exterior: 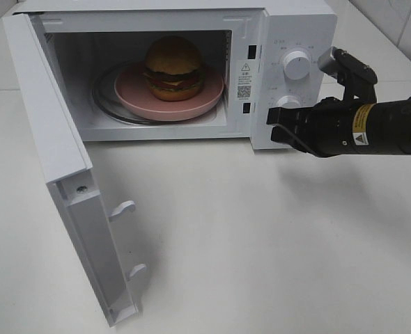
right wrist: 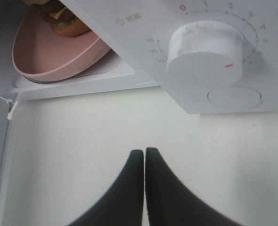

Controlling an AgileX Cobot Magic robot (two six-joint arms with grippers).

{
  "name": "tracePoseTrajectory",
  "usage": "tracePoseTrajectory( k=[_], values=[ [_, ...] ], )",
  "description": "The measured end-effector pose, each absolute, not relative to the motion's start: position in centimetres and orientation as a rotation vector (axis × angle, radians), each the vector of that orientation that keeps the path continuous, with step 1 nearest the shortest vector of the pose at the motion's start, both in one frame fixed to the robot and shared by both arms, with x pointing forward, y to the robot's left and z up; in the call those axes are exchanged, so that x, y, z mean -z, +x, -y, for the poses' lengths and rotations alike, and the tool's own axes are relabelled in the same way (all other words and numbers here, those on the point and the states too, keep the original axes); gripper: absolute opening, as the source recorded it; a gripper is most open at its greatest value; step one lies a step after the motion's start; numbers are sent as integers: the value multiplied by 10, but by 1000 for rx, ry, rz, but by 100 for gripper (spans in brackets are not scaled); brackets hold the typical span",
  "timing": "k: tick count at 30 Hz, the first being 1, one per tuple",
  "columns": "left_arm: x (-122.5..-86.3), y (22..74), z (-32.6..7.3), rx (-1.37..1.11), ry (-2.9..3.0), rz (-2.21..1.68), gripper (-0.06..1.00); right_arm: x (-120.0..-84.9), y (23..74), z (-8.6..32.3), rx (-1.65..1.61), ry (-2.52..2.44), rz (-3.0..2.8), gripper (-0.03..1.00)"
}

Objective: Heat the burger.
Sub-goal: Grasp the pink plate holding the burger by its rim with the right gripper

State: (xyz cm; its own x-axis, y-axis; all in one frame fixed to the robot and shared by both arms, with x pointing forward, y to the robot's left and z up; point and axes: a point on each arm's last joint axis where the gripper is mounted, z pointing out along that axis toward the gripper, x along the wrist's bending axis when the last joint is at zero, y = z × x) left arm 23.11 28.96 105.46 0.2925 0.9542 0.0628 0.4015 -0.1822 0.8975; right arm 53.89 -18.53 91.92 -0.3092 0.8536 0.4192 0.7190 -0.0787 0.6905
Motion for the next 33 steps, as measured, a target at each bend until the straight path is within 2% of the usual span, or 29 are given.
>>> tracePoseTrajectory(
  k=[11, 22, 33],
  values=[
    [-1055, 231, -290, -847, 1740, -1234, 0, -936, 535, 189, -1206, 1332, -2165, 3],
    [-1055, 231, -290, -847, 1740, -1234, 0, -932, 535, 197, -1013, 1183, -2232, 6],
    [-1055, 231, -290, -847, 1740, -1234, 0, -924, 531, 223, -556, 1403, -2183, 8]
  ],
)
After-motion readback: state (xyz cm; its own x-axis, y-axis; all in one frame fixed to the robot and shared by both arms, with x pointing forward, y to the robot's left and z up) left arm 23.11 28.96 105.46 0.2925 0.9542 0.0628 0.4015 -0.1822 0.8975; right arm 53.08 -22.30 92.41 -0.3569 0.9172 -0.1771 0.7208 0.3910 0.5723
